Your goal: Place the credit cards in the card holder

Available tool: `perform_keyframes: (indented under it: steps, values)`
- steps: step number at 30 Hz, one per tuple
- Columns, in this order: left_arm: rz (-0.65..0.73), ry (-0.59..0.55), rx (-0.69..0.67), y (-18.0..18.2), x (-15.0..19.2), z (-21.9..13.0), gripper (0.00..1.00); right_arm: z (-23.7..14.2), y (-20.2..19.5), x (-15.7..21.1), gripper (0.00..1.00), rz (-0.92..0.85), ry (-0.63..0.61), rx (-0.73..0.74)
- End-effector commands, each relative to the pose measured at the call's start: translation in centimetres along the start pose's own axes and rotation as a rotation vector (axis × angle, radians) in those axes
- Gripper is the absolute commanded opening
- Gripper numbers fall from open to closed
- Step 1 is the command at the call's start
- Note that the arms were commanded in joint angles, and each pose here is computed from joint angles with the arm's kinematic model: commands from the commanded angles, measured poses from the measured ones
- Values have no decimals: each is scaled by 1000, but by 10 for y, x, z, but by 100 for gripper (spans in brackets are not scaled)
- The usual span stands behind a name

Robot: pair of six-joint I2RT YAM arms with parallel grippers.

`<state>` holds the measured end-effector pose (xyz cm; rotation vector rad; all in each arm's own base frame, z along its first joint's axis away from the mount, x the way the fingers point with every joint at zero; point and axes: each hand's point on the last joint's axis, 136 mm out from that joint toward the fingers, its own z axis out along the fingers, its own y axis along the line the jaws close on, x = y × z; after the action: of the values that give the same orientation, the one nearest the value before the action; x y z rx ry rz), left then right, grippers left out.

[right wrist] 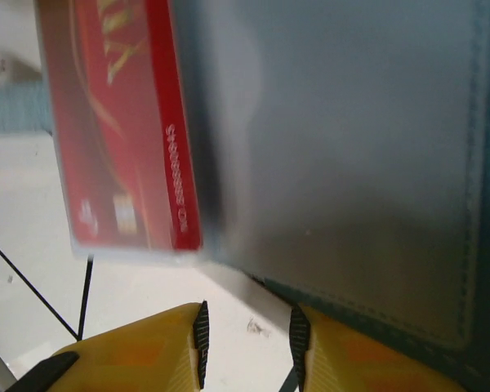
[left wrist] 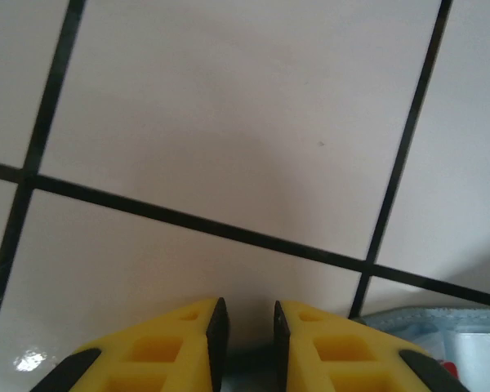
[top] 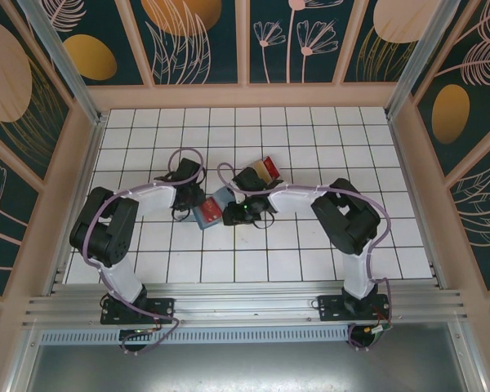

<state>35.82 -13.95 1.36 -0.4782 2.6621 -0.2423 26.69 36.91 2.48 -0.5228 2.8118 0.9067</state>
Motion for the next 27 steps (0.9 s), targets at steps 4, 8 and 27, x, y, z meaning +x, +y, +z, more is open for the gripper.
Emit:
perform_keyframes:
  steps: [4,8,27]
  values:
    - [-64,69,48,21,40,-16,25,8,5,-47,35,-7,-75,-25]
    - [-120,108,124,20,63,-22,24,22,11,-65,35,-15,-59,-51]
    - [-95,161,279,-53,106,-33,23,46,39,-79,36,-181,92,-126]
